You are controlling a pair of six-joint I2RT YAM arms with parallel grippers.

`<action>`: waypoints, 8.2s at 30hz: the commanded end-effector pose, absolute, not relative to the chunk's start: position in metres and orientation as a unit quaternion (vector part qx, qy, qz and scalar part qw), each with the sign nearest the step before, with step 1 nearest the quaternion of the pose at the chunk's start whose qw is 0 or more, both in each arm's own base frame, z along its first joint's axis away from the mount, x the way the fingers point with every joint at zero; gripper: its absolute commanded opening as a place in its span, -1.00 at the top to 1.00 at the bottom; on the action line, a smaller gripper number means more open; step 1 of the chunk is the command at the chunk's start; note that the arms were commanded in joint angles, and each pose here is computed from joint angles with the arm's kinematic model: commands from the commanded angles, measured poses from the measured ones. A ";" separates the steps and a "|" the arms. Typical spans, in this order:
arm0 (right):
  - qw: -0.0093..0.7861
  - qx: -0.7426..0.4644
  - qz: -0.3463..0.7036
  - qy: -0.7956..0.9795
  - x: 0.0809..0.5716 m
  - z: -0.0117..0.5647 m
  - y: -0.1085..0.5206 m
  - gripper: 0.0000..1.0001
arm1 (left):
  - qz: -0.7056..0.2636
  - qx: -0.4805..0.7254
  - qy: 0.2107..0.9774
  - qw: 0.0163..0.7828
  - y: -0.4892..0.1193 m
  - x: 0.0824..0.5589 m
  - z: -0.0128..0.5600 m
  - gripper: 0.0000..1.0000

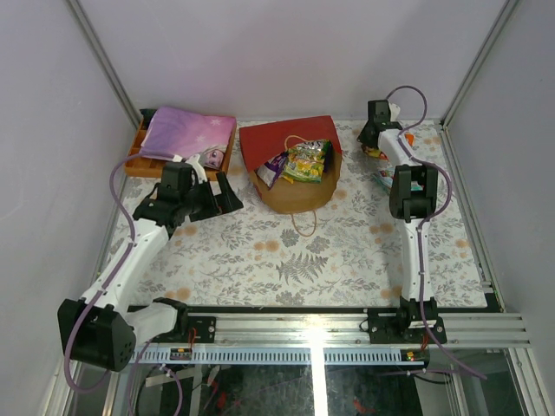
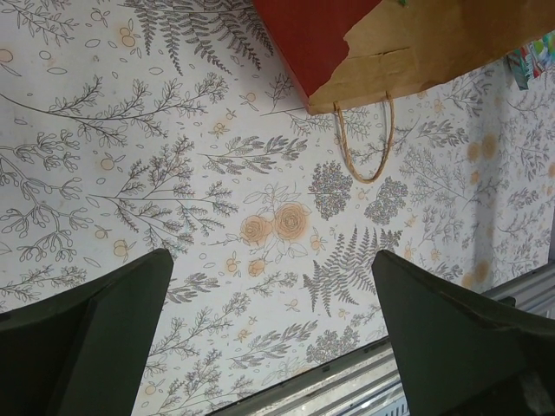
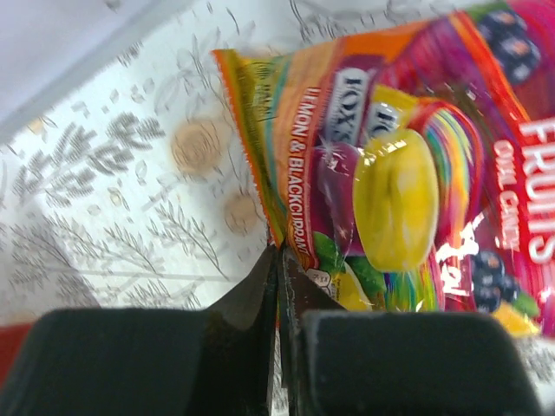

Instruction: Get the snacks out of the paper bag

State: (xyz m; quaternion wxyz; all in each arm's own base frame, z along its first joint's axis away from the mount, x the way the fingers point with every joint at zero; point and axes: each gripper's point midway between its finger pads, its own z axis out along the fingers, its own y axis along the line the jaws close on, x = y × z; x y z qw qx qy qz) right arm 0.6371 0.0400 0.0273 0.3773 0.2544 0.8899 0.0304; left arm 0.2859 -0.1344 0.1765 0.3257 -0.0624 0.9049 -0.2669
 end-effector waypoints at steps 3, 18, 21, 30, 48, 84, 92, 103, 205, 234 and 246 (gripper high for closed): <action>0.439 0.231 0.089 0.864 0.680 0.067 0.030 0.87 | -0.260 -0.063 0.903 0.336 -0.129 0.281 0.184 -1.00; 0.564 0.172 0.108 0.800 0.555 0.260 0.024 -0.86 | -0.264 -0.066 0.899 0.344 -0.130 0.286 0.188 -1.00; 0.532 0.204 0.088 0.817 0.501 0.218 0.005 -0.99 | -0.263 -0.064 0.900 0.341 -0.130 0.286 0.183 -0.99; 0.443 0.303 0.019 0.843 0.416 0.113 -0.045 -0.99 | -0.279 -0.064 0.897 0.336 -0.135 0.283 0.175 -1.00; 0.343 0.315 0.065 0.883 0.433 0.018 -0.021 -0.60 | -0.260 -0.076 0.901 0.339 -0.126 0.273 0.172 -1.00; 0.527 -0.006 0.254 0.811 0.317 0.136 0.255 -0.67 | -0.261 -0.079 0.895 0.352 -0.125 0.277 0.171 -1.00; 0.534 -0.008 0.345 0.772 0.377 0.144 0.339 -0.70 | -0.253 -0.077 0.896 0.356 -0.121 0.270 0.170 -1.00; 0.550 0.102 0.362 0.745 0.473 0.105 0.339 -0.48 | -0.249 -0.069 0.896 0.360 -0.119 0.264 0.169 -1.00; 0.522 0.270 0.370 0.719 0.506 0.203 0.075 1.00 | -0.254 -0.088 0.892 0.362 -0.119 0.249 0.159 -1.00; 0.392 0.370 0.380 0.752 0.496 0.036 0.093 1.00 | -0.229 -0.084 0.900 0.361 -0.119 0.247 0.154 -1.00; 0.460 0.428 0.350 0.695 0.525 0.057 0.064 0.99 | -0.214 -0.103 0.902 0.361 -0.106 0.254 0.152 -1.00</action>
